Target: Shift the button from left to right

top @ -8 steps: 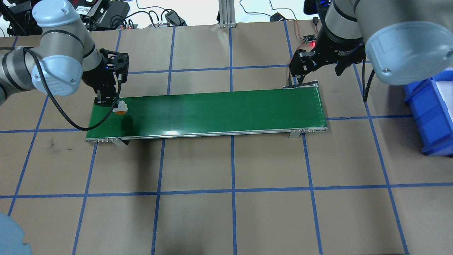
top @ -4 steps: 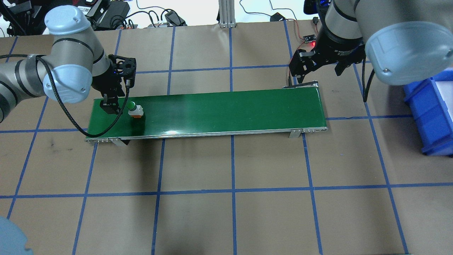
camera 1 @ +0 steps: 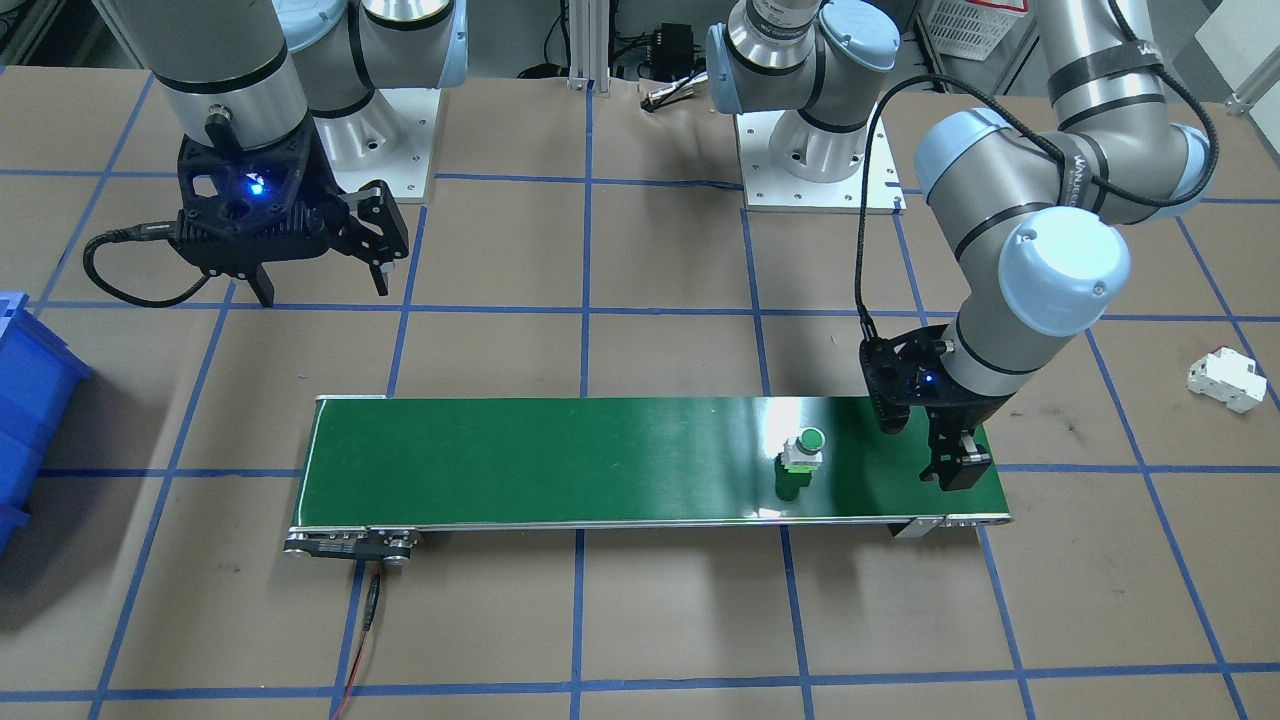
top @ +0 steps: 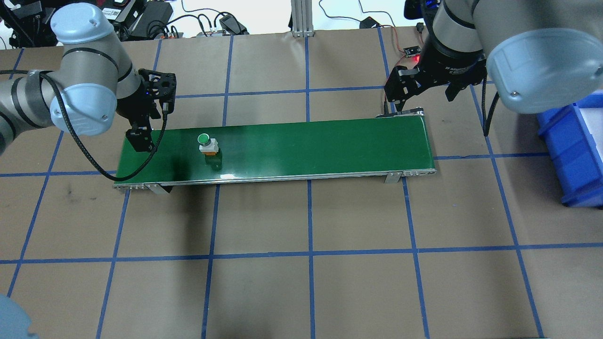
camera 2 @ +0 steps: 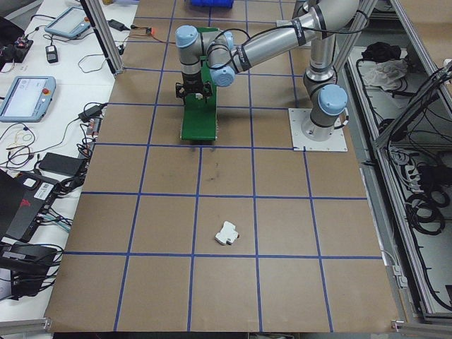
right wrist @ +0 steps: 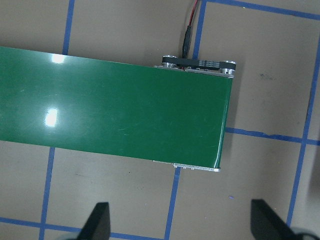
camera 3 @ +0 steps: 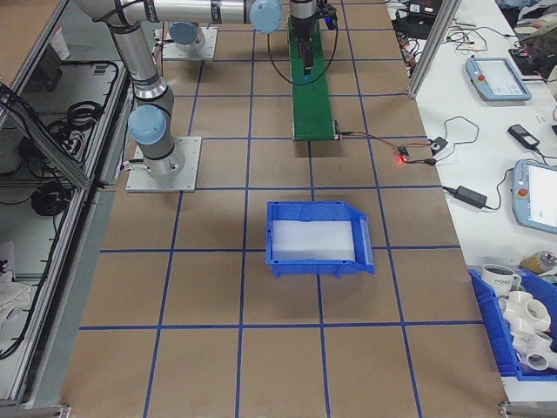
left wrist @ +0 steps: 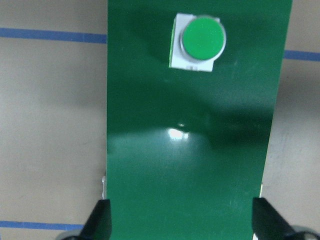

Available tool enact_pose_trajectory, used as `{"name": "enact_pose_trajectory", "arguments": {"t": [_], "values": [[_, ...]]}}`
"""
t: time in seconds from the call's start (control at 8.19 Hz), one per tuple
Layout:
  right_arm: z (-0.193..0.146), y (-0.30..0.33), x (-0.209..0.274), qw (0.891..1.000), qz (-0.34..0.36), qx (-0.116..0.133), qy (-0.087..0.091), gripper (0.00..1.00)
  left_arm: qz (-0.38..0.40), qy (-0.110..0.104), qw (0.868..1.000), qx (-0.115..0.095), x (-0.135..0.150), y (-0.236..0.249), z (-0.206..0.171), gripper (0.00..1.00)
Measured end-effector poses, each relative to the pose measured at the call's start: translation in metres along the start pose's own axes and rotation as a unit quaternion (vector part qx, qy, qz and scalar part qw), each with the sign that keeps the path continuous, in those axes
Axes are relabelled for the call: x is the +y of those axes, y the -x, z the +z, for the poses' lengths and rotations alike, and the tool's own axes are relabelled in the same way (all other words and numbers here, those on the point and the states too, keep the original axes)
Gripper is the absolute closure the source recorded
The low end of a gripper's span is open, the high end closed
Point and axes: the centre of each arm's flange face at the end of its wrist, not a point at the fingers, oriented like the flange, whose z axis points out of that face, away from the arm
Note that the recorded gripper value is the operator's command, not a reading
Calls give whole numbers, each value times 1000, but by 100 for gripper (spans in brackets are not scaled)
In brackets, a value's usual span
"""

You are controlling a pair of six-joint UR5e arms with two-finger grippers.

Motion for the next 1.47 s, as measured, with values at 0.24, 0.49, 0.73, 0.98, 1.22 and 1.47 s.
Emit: {"name": "enact_pose_trajectory", "arguments": {"t": [0.24,0.49,0.73,0.98,1.22,1.47], "values": [[7,2,-2,1000,-1,-4,7,0,-50,-2,999,-2,63,4,-5,0],[21,2,-11,1000,-7,-5,13,0,-129,-8,992,5,156,1,2,0],[37,2,-32,1000,-19,-10,-16,0,-183,-22,983,5,208,-7,6,0],[64,10,-53,998,-24,-50,-28,0,-261,-38,965,-3,222,-12,-2,0],[101,16,-71,996,-24,-86,-21,3,-405,-45,913,3,211,-25,-28,0],[126,25,-79,991,-18,-134,-9,0,-520,-72,851,17,172,-36,-64,0]]}}
